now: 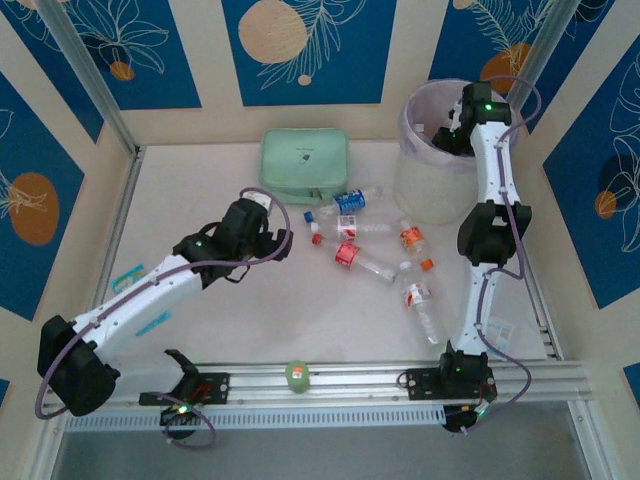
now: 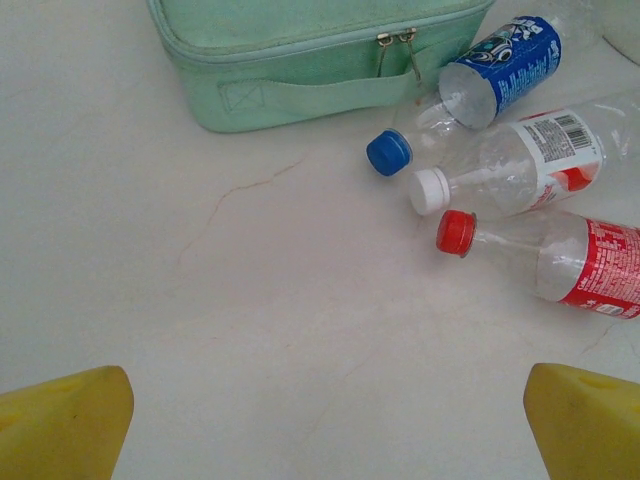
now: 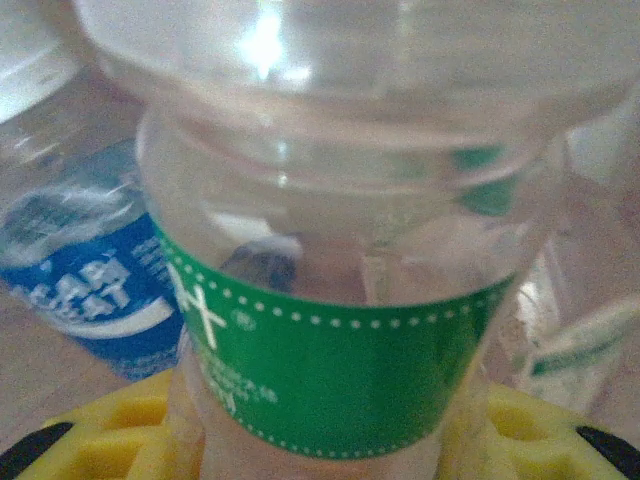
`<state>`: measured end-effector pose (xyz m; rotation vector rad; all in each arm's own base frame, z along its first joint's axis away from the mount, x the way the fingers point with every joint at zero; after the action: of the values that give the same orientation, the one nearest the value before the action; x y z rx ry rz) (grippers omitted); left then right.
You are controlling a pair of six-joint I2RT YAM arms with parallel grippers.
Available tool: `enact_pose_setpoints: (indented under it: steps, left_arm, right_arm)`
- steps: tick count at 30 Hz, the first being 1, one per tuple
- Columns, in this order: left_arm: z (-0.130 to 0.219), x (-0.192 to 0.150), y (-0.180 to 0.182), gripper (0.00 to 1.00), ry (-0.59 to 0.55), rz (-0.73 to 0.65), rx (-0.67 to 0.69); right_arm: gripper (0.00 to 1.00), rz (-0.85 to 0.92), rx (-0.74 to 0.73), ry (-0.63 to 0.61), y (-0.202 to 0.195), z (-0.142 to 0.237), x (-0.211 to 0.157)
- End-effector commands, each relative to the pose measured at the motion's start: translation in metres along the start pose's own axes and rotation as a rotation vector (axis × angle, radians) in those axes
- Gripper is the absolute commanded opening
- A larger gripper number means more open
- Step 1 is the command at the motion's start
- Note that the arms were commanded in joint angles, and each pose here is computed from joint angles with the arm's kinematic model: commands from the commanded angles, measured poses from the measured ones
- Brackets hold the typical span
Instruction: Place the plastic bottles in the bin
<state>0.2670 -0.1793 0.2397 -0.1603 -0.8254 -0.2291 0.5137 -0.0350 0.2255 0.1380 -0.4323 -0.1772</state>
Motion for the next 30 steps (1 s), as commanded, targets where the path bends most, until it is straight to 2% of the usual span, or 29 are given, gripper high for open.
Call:
enact_pose_setpoints:
  steps: [1,5,9,12,17,22,26,30]
  left_arm:
    - [0.002,-0.002,-0.004,1.0,-0.007,-0.036,-0.029]
    - [0.003,-0.001,-0.005,1.0,-0.023,-0.032,-0.036]
    - [0.0,-0.004,-0.007,1.0,-0.007,-0.038,-0.043]
    - [-0.003,-0.005,-0.008,1.0,0.002,-0.04,-0.042]
    - [-0.01,-0.004,-0.015,1.0,0.018,-0.037,-0.071]
    - [-0.018,-0.007,-0.018,1.0,0.044,-0.036,-0.073]
    - [-0.018,-0.007,-0.019,1.0,0.045,-0.035,-0.078]
    - [-0.019,-0.009,-0.02,1.0,0.045,-0.031,-0.083]
  right_arm:
    - [0.51,-0.022,0.004,0.083,-0.005,-0.034,-0.013]
    - [0.77,-0.014,0.002,0.053,-0.004,-0.024,-0.007]
    - [0.92,0.008,-0.011,-0.016,-0.002,0.009,0.004]
    - [0.99,0.025,0.003,-0.109,0.003,0.052,0.013]
    - [0.99,0.076,0.0,-0.271,0.011,0.131,0.02]
    - [0.99,0.097,0.014,-0.403,0.021,0.199,0.01]
    - [0.99,0.131,0.005,-0.483,0.034,0.244,-0.01]
    - [0.99,0.179,-0.002,-0.508,0.052,0.27,-0.046]
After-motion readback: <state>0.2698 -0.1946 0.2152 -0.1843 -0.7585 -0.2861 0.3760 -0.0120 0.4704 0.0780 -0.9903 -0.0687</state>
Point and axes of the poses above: each hand's point on the last joint's axis, 136 mm out from that joint toward the fingers, its own z axis back along the fingers, its own y axis along the line the jaws close on, x = y × z, the point moved 5 cm from there along z, back along the fingers, and after that the axes turned 2 degrees about z, right-handed, at the moved point
